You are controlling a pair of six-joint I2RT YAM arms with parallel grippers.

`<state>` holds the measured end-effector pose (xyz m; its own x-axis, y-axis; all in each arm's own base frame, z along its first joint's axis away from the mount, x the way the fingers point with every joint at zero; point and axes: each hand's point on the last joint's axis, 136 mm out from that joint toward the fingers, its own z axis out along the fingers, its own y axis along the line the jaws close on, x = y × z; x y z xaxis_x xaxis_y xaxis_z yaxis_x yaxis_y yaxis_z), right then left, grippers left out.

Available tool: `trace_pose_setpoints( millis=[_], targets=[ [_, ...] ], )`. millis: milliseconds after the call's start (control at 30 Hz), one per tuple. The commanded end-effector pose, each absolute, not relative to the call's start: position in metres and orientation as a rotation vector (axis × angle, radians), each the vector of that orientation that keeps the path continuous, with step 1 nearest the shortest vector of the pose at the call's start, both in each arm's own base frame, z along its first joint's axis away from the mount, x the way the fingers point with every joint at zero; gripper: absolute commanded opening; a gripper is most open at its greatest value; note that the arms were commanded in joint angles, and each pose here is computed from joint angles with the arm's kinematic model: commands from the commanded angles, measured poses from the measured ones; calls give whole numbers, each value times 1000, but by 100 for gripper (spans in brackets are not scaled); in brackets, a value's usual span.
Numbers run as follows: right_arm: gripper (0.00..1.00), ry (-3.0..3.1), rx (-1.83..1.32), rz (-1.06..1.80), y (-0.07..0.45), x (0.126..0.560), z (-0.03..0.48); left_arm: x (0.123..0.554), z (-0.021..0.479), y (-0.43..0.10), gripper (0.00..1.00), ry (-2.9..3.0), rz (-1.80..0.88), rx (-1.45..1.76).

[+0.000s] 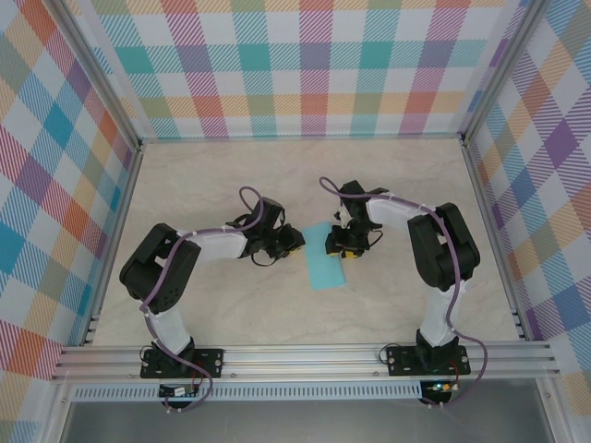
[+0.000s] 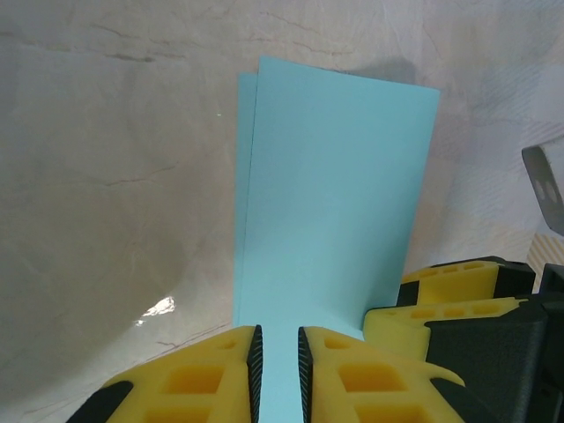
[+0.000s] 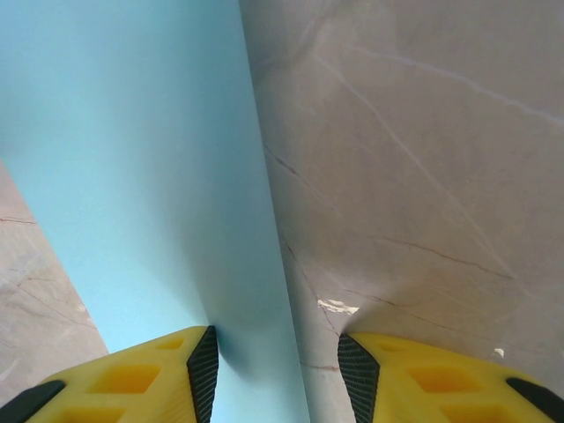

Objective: Fold a paper plane with a square sheet of paper (pick it up from the middle)
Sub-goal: First fold in half a square sheet of paper at the center of the table, then hold the square sheet of paper at the center of the table.

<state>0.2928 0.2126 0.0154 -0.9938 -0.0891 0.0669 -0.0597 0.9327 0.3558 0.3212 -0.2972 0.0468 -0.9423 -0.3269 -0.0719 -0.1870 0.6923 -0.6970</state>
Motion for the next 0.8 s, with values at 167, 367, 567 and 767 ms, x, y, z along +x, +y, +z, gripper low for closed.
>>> trace_pose_setpoints(
  millis=[167, 367, 567, 767],
  targets=[
    [44, -3012, 194, -392, 194, 291, -25, 324, 54, -315, 20, 2705, -1145, -348],
    [44, -3010, 201, -386, 194, 293, -25, 323, 53, -320, 20, 2712, -1151, -336],
    [45, -2999, 174, -395, 196, 293, -27, 322, 54, -323, 20, 2714, -1155, -329],
    [47, -2992, 163, -388, 196, 292, -29, 323, 54, -324, 19, 2714, -1156, -326]
  ],
)
